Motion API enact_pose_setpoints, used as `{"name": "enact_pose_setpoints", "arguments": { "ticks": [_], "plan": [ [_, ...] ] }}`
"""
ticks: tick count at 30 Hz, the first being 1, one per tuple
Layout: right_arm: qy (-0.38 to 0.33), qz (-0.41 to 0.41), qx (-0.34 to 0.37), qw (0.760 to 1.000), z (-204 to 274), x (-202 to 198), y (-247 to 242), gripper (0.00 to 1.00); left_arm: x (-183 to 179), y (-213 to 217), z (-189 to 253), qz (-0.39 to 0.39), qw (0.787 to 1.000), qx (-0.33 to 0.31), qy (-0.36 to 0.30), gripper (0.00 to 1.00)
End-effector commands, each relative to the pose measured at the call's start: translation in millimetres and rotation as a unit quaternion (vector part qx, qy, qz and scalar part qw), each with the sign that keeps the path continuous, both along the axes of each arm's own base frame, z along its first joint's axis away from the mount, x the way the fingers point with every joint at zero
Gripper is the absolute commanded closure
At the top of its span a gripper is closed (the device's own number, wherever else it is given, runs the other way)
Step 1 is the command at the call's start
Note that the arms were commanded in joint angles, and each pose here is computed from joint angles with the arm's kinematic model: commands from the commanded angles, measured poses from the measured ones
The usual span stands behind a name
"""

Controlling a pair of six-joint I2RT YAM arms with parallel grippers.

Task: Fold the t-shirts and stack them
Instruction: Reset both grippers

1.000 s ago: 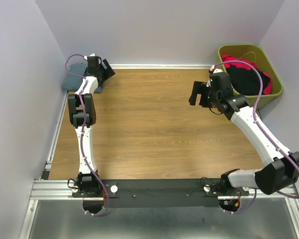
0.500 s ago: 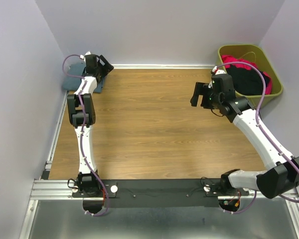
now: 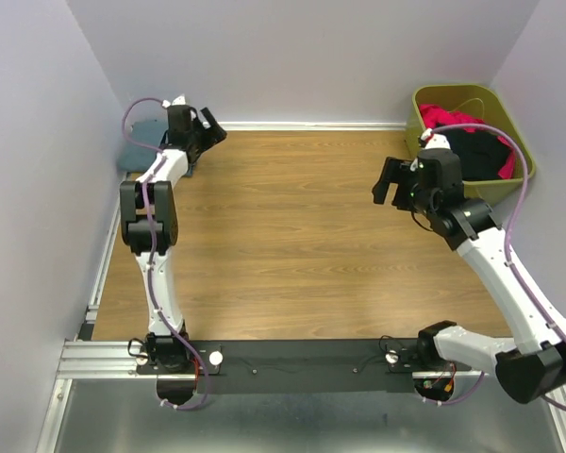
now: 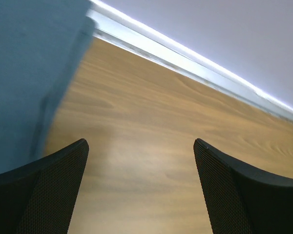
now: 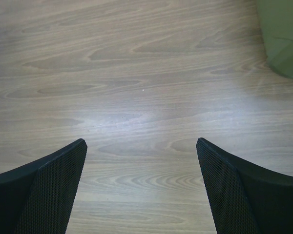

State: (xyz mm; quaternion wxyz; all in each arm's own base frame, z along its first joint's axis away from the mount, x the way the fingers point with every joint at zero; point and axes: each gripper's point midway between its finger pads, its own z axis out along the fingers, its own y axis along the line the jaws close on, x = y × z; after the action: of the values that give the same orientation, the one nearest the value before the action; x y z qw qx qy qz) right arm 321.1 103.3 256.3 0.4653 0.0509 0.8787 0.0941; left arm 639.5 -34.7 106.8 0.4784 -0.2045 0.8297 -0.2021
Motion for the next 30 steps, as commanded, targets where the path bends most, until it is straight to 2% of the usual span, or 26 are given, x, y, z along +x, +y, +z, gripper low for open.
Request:
{"name": "enact_pose_setpoints", "arguments": {
  "ticks": [1, 2, 4, 5, 7, 8, 9, 10, 11, 13, 16, 19, 23, 30],
  "plan": [
    [-0.023, -0.044, -0.010, 0.999, 10.4, -12.9, -20.5, 0.00, -42.8, -29.2, 155.9, -0.039, 0.987, 0.063, -0.140, 0.04],
    [-0.030, -0.049, -0.010, 0.998, 13.6, -15.3, -23.4, 0.00, -61.3, -30.2, 141.3, -0.040, 0.990, 0.067, -0.118, 0.04],
    [-0.044, -0.067, -0.016, 0.997, 19.2, -19.5, -32.6, 0.00, -87.6, -30.6, 153.0, -0.031, 0.989, 0.083, -0.119, 0.04],
    [-0.060, -0.081, -0.016, 0.995, 26.8, -25.9, -40.8, 0.00, -116.5, -31.6, 164.8, -0.030, 0.988, 0.091, -0.119, 0.04],
    [-0.077, -0.096, -0.016, 0.992, 32.4, -33.7, -49.0, 0.00, -144.4, -18.8, 175.7, 0.005, 0.986, 0.115, -0.117, 0.04],
    [-0.079, -0.099, -0.021, 0.992, 29.7, -38.4, -53.6, 0.00, -175.1, -13.3, 184.4, 0.013, 0.985, 0.124, -0.120, 0.04],
    [-0.097, -0.115, -0.021, 0.988, 37.5, -44.9, -62.0, 0.00, -202.9, -1.7, 216.8, 0.045, 0.979, 0.131, -0.151, 0.04],
    [-0.102, -0.117, -0.022, 0.988, 38.7, -48.4, -64.6, 0.00, -223.0, 6.0, 198.4, 0.057, 0.980, 0.139, -0.128, 0.04],
    [-0.101, -0.117, -0.025, 0.988, 33.9, -51.6, -66.3, 0.00, -239.6, 12.5, 201.8, 0.069, 0.978, 0.145, -0.131, 0.04],
    [-0.120, -0.126, -0.018, 0.985, 39.7, -60.3, -72.3, 0.00, -271.4, 31.0, 213.2, 0.112, 0.970, 0.158, -0.144, 0.04],
    [-0.135, -0.150, -0.014, 0.979, 33.8, -71.5, -84.1, 0.00, -342.9, 53.6, 238.6, 0.162, 0.953, 0.160, -0.199, 0.04],
    [-0.148, -0.157, -0.008, 0.977, 28.7, -81.2, -89.6, 0.00, -374.4, 67.8, 229.8, 0.192, 0.944, 0.171, -0.206, 0.04],
    [-0.157, -0.149, -0.010, 0.976, 26.0, -87.1, -91.0, 0.00, -416.9, 76.6, 236.6, 0.211, 0.931, 0.164, -0.247, 0.04],
    [-0.180, -0.172, 0.005, 0.968, 27.1, -99.7, -101.5, 0.00, -443.9, 75.7, 240.0, 0.226, 0.927, 0.105, -0.280, 0.01]
  ]
}}
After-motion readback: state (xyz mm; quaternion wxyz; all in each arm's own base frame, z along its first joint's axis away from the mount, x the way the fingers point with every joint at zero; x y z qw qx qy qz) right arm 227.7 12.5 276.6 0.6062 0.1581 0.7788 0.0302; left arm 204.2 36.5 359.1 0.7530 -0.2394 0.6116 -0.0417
